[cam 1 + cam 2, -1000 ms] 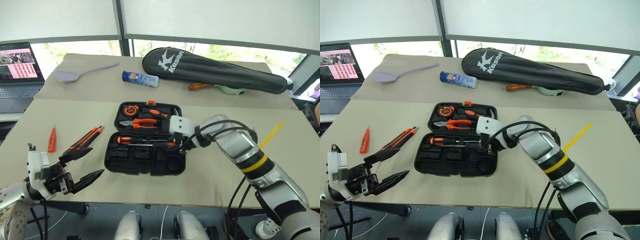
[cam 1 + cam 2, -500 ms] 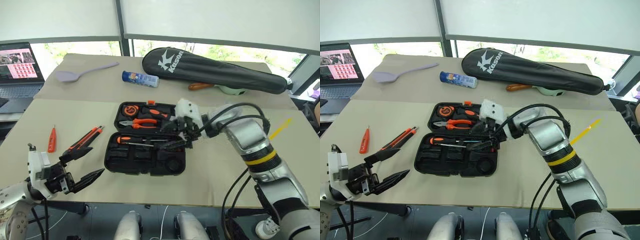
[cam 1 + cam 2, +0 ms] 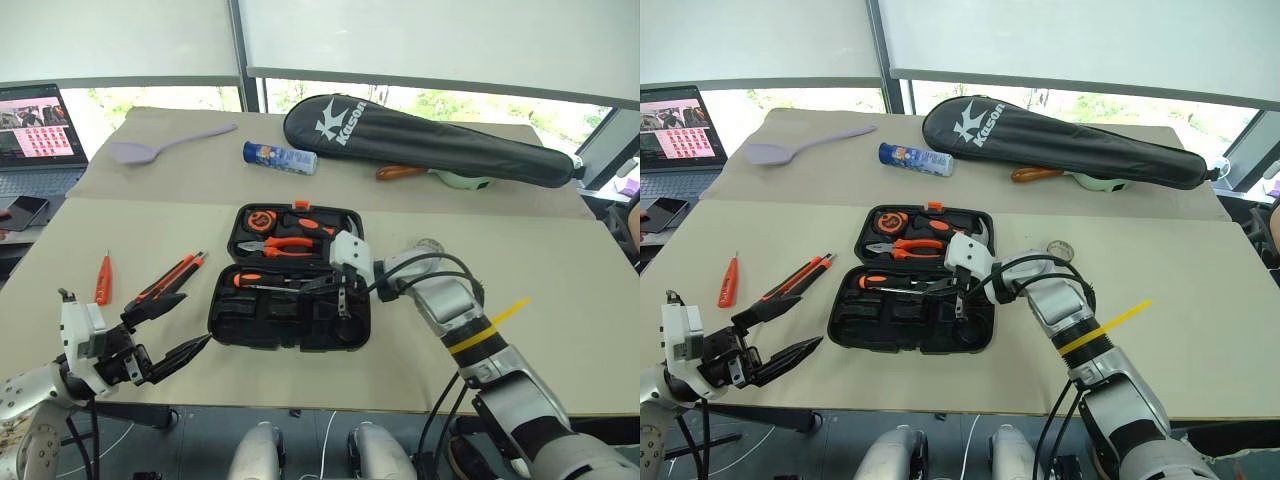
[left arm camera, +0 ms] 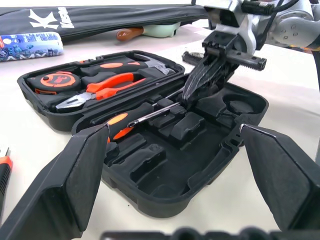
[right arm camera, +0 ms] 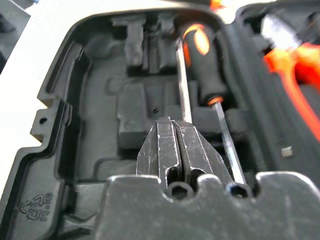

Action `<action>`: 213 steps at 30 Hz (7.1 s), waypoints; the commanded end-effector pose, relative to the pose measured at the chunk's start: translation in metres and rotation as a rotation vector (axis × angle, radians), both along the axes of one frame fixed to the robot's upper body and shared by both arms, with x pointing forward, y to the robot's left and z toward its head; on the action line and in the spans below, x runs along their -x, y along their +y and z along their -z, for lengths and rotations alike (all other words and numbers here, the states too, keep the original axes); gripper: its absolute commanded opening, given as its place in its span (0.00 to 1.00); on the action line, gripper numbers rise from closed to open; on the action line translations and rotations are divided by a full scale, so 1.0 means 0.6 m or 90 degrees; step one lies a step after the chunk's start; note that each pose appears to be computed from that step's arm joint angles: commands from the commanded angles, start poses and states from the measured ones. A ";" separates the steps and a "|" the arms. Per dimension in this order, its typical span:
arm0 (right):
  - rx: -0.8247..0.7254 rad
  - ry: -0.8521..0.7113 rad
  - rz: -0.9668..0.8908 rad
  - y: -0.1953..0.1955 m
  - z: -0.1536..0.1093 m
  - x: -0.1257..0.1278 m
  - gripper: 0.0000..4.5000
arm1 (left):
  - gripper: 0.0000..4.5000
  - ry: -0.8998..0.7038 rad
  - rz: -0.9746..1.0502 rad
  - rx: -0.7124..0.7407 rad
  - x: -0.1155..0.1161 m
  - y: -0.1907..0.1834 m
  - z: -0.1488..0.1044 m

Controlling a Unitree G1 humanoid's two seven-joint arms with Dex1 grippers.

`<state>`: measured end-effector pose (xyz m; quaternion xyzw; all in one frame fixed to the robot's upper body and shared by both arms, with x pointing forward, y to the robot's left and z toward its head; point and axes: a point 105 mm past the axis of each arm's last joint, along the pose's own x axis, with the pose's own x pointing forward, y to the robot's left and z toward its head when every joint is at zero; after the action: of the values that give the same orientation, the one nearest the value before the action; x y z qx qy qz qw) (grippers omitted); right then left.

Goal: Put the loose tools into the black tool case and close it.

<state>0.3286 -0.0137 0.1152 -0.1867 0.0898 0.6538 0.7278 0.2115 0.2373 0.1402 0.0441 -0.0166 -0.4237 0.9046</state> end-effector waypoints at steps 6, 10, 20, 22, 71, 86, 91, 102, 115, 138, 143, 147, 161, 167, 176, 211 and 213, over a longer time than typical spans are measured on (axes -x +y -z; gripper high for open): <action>0.050 0.049 0.027 0.011 0.027 -0.007 0.01 | 1.00 -0.040 0.001 -0.026 -0.003 -0.004 -0.019; 0.070 0.090 0.030 0.008 0.037 -0.005 0.01 | 1.00 -0.040 -0.005 -0.020 -0.001 -0.007 -0.018; -0.173 0.007 -0.061 0.000 -0.092 0.026 0.01 | 1.00 -0.021 -0.114 -0.005 0.025 0.030 -0.005; -0.199 -0.011 -0.053 -0.034 -0.104 0.038 0.13 | 1.00 -0.034 -0.234 -0.017 0.031 0.076 -0.001; -0.308 -0.146 0.017 -0.137 -0.137 0.128 1.00 | 0.26 0.357 -0.683 -0.023 -0.173 0.250 0.058; -0.209 -0.137 0.113 -0.223 -0.106 0.142 1.00 | 0.10 -0.010 0.171 -0.264 -0.116 -0.055 -0.061; -0.189 -0.102 0.110 -0.218 -0.094 0.152 1.00 | 0.10 -0.013 0.293 -0.439 -0.126 -0.103 0.002; -0.169 -0.048 0.090 -0.201 -0.081 0.176 1.00 | 0.10 -0.018 0.334 -0.553 -0.166 -0.117 0.032; -0.170 -0.040 0.090 -0.193 -0.082 0.180 1.00 | 0.32 0.051 0.342 -0.584 -0.166 -0.123 0.054; -0.181 -0.033 0.091 -0.185 -0.081 0.173 1.00 | 0.01 0.012 0.268 -0.275 -0.185 -0.133 0.033; -0.187 -0.038 0.097 -0.182 -0.085 0.170 1.00 | 0.01 0.026 0.262 -0.301 -0.181 -0.137 0.069; -0.187 -0.035 0.096 -0.179 -0.086 0.169 1.00 | 0.01 0.054 0.235 -0.320 -0.180 -0.127 0.091; -0.272 -0.125 0.115 -0.214 -0.100 0.156 1.00 | 0.51 -0.002 -0.084 -0.129 -0.095 0.021 0.003; -0.295 -0.149 0.135 -0.228 -0.091 0.153 1.00 | 0.97 0.038 -0.425 -0.057 0.014 0.182 0.041; -0.323 -0.173 0.137 -0.196 -0.086 0.158 1.00 | 1.00 0.076 -0.514 0.003 0.043 0.238 0.043; -0.277 -0.191 0.143 -0.201 -0.096 0.151 1.00 | 0.38 0.000 0.210 -0.339 -0.129 -0.078 -0.050; -0.268 -0.183 0.139 -0.204 -0.094 0.152 1.00 | 0.38 0.020 0.260 -0.378 -0.119 -0.115 -0.031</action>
<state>0.2397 -0.1308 0.1636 -0.1008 -0.1203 0.5447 0.8238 0.2893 0.1893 0.1607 0.2676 0.1041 -0.5565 0.7796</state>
